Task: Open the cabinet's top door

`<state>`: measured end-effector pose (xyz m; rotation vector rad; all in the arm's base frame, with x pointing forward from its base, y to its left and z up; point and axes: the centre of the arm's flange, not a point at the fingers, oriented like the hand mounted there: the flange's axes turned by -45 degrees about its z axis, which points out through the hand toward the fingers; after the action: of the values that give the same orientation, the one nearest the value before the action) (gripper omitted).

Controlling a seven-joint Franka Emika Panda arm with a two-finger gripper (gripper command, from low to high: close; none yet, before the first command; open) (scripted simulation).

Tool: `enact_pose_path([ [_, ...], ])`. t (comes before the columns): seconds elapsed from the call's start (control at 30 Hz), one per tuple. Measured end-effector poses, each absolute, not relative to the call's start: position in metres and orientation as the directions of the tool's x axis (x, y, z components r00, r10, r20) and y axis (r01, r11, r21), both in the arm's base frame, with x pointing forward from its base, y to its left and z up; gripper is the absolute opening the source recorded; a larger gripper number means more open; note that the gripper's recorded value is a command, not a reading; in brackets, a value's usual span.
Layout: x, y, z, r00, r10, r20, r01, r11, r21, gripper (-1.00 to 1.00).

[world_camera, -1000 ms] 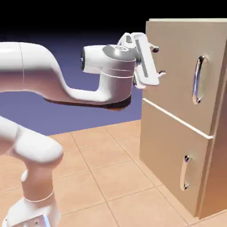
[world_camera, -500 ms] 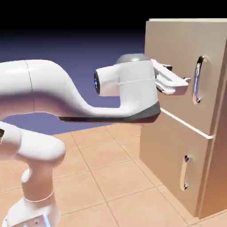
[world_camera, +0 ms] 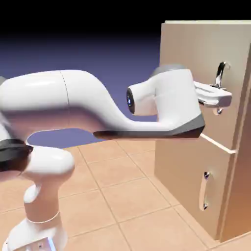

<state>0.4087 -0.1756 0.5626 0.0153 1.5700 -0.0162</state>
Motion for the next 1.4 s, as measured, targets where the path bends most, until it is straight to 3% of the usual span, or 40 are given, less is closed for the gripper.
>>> enact_pose_path([
  [0.9,0.256,-0.074,0.563,0.000,-0.001,-1.000,0.440,0.898,0.000,-1.00],
  [1.4,0.212,-0.020,0.563,0.000,-0.001,-1.000,0.581,0.814,-0.001,-1.00],
])
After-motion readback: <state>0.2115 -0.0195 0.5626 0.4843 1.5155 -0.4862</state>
